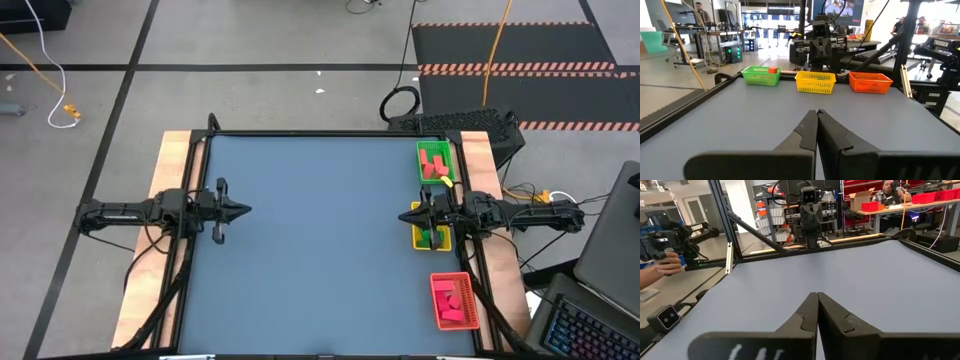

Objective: Sort & place blocks by color
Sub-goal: Return to Home Position

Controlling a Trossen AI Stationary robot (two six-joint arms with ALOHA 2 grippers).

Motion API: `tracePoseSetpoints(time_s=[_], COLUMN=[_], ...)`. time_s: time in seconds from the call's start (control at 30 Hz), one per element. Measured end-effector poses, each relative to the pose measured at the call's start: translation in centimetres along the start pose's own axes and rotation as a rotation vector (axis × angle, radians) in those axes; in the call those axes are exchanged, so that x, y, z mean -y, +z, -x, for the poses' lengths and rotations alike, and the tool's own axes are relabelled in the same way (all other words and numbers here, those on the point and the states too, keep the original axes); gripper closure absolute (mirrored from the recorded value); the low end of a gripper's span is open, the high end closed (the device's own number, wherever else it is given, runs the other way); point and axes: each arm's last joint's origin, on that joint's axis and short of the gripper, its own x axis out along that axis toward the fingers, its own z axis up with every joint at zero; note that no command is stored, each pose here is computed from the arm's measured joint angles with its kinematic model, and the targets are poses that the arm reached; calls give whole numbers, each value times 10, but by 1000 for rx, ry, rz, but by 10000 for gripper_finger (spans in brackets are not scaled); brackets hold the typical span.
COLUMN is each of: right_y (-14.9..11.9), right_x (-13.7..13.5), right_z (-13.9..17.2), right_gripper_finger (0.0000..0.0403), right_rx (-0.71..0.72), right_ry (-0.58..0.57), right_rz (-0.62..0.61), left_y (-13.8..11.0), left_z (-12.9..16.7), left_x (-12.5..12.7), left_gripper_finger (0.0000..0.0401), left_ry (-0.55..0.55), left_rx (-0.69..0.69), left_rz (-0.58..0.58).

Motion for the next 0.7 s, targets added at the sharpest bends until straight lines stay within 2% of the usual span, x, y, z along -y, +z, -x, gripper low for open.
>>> tracePoseSetpoints(time_s=[0.7], right_y=[0], right_x=[0], right_z=[0], right_gripper_finger=[403], right_rx=[3], right_ry=[1], right_rz=[0], left_y=[1], left_z=[0], left_x=[0], left_gripper_finger=[396], left_ry=[1], left_rx=[16], left_rz=[0])
